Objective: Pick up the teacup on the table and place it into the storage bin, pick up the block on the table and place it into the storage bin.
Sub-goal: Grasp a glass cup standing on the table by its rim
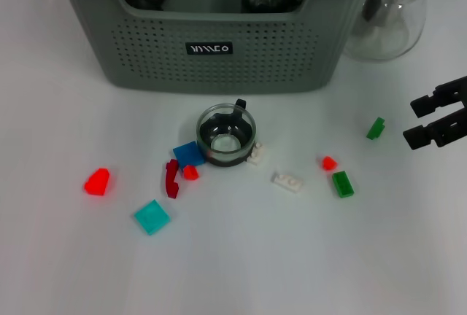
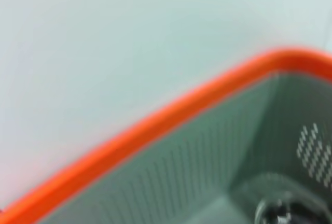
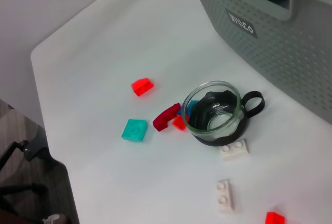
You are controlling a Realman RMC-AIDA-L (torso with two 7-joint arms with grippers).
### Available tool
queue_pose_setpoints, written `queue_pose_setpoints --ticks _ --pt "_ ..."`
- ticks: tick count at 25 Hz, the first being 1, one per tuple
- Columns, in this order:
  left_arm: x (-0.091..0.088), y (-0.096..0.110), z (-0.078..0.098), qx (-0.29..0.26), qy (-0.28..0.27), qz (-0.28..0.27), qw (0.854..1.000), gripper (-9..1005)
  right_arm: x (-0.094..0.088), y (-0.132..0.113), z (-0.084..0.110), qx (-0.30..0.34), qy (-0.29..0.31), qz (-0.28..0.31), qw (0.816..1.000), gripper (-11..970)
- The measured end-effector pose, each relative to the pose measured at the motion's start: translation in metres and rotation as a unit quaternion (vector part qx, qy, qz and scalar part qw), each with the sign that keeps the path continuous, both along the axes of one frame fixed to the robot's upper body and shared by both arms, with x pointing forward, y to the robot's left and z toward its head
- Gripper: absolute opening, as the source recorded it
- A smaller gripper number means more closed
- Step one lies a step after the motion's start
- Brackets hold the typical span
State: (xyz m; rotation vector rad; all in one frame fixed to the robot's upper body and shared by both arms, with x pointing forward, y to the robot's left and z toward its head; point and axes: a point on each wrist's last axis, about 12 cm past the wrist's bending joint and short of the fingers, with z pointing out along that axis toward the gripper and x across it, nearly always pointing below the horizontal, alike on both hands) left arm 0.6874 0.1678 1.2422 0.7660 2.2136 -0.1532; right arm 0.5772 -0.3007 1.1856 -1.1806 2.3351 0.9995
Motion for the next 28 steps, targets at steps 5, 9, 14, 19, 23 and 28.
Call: queue_pose_setpoints --ticks 5,9,14,19,23,28 --pt "-0.020 0.032 0.044 -0.120 -0.043 0.010 0.992 609 0.001 0.000 0.002 0.002 -0.008 0.002 1.000 916" --pt "-0.050 0.054 0.059 -0.218 -0.067 -0.061 0.972 627 0.002 -0.001 0.003 0.007 -0.014 0.003 1.000 915" --pt "-0.101 0.073 0.056 -0.251 -0.099 -0.230 0.935 623 0.002 -0.002 0.004 0.017 -0.018 -0.005 1.000 915" --pt "-0.130 0.073 0.032 -0.206 -0.053 -0.317 0.924 625 0.003 -0.003 0.004 0.028 -0.021 -0.015 0.999 916" --pt "-0.147 0.061 0.012 -0.159 -0.002 -0.350 0.923 625 0.003 -0.003 0.003 0.030 -0.019 -0.022 0.999 916" --pt "-0.157 0.037 -0.013 -0.071 0.065 -0.356 0.929 622 0.002 -0.002 -0.002 0.033 -0.010 -0.026 0.999 915"
